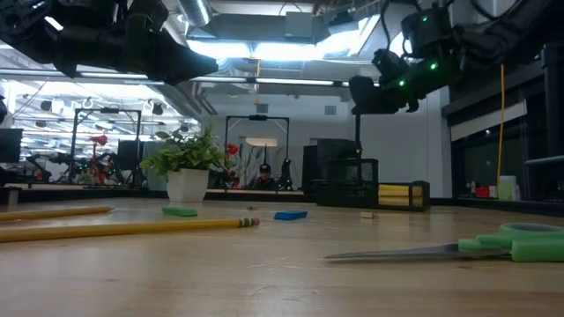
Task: Pick and place office supplies into organizer
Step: Put the left black pen into the black desk organizer
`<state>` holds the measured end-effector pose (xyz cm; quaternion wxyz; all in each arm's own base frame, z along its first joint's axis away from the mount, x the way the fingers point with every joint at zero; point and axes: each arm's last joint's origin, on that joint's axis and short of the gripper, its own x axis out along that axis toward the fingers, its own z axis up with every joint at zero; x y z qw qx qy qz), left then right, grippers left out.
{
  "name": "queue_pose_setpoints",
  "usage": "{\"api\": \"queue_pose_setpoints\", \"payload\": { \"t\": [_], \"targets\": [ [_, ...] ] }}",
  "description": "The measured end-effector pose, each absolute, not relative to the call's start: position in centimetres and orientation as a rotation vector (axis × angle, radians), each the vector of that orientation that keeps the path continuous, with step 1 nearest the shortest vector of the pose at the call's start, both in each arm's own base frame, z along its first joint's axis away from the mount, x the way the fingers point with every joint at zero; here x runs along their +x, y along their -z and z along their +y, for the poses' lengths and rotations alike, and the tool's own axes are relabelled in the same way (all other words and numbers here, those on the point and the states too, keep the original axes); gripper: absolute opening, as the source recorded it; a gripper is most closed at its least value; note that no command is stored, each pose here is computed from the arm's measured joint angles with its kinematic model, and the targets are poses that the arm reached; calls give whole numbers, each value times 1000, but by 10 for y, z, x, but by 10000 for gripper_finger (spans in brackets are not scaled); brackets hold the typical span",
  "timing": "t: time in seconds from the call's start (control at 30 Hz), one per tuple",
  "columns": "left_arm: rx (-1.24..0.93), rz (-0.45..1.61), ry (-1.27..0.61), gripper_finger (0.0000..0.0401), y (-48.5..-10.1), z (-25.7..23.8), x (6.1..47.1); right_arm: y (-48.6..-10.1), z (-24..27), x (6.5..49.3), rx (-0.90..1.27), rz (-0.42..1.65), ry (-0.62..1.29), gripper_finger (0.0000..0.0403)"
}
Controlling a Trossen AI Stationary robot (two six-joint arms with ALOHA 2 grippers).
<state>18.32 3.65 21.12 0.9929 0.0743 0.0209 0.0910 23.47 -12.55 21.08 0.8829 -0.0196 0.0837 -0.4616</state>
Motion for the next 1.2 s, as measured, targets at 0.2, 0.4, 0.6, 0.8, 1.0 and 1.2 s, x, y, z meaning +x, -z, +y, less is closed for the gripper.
{"api": "queue_pose_setpoints", "payload": {
  "t": [0.2,0.4,0.6,0.8,1.0,1.2],
  "targets": [
    [149,42,-182,133,-211,36,183,-195,-138,237,-38,220,995,39],
    [149,42,-182,133,-211,36,183,-185,-141,241,-33,233,999,39],
    [149,42,-182,132,-211,36,183,-181,-142,243,-25,236,999,39],
    [149,43,-182,134,-211,36,183,-179,-142,243,-11,236,1002,39],
    [148,43,-182,131,-211,36,183,-177,-142,243,-10,254,1002,39],
    [147,51,-181,130,-210,36,183,-176,-142,243,-9,263,1002,39]
  ]
}}
